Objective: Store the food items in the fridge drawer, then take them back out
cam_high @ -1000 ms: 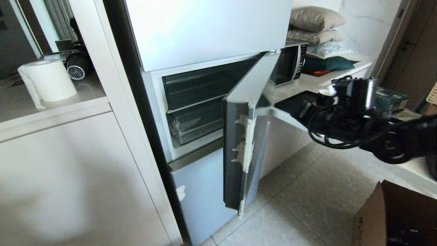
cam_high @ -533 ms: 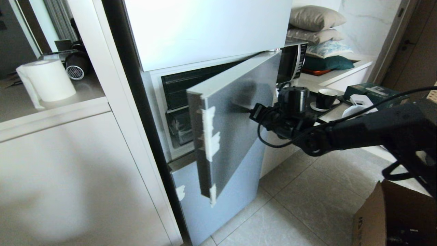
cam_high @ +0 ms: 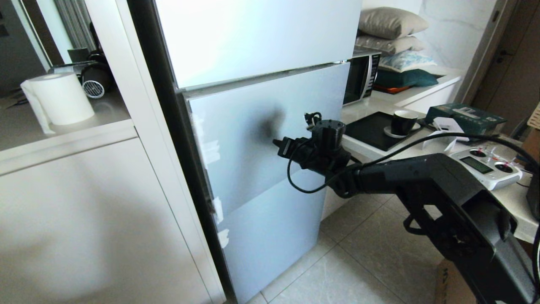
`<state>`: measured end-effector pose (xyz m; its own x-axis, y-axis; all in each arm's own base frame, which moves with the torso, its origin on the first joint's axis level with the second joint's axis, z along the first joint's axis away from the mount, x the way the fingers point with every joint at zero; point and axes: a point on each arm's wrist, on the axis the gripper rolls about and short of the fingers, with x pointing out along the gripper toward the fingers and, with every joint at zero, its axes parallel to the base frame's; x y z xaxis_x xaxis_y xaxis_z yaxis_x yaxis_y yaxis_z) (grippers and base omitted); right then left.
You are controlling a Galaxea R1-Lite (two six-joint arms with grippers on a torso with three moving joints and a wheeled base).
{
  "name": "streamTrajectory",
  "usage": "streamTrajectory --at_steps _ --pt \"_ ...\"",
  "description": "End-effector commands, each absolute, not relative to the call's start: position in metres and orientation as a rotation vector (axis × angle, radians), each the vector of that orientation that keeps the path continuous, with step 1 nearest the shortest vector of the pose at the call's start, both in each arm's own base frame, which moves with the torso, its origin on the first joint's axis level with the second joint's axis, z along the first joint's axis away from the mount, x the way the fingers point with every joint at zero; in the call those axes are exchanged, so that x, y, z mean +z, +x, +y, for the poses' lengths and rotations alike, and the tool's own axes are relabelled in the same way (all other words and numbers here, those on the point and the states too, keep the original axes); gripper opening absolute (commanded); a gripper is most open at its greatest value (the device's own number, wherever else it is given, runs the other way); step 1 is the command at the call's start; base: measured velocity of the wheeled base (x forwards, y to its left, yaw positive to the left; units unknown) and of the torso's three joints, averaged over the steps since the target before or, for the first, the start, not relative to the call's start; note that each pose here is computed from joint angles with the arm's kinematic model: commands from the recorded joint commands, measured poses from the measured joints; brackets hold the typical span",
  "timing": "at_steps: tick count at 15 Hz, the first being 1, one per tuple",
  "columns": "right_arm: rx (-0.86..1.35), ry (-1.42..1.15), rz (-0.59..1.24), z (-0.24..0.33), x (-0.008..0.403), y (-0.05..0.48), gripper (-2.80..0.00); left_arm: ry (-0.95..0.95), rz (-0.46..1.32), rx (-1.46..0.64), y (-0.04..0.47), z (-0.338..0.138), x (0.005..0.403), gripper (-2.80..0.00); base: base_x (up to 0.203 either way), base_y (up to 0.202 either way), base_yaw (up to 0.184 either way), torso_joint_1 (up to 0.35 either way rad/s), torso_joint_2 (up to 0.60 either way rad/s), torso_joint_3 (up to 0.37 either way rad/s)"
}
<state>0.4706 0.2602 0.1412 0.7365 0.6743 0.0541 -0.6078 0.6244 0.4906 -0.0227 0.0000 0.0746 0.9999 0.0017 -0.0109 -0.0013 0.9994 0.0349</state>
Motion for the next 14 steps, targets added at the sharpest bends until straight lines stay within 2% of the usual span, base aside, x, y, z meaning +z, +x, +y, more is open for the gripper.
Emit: streamTrajectory --at_steps 1,4,8,11,14 --pt "0.787 0.520 0.033 0.264 0.119 0.478 -2.80 0.035 0.012 0.003 -0.023 0.000 0.075 -2.80 0.000 0.000 0.000 0.000 0.00 0.000" --pt "0.774 0.536 -0.083 0.264 0.114 0.479 -2.80 0.034 0.012 0.003 -0.023 0.000 0.075 -2.80 0.000 0.000 0.000 0.000 0.00 0.000" --pt "0.719 0.546 -0.099 0.255 0.133 0.461 -2.80 0.035 0.012 0.003 -0.023 0.000 0.075 -2.80 0.000 0.000 0.000 0.000 0.00 0.000" --pt "0.710 0.522 -0.061 0.227 0.185 0.403 -2.80 0.034 0.012 0.003 -0.023 0.000 0.075 -2.80 0.000 0.000 0.000 0.000 0.00 0.000" --pt "0.703 0.459 -0.071 0.179 0.233 0.315 -2.80 0.034 0.011 0.003 -0.023 0.000 0.075 -2.80 0.000 0.000 0.000 0.000 0.00 0.000"
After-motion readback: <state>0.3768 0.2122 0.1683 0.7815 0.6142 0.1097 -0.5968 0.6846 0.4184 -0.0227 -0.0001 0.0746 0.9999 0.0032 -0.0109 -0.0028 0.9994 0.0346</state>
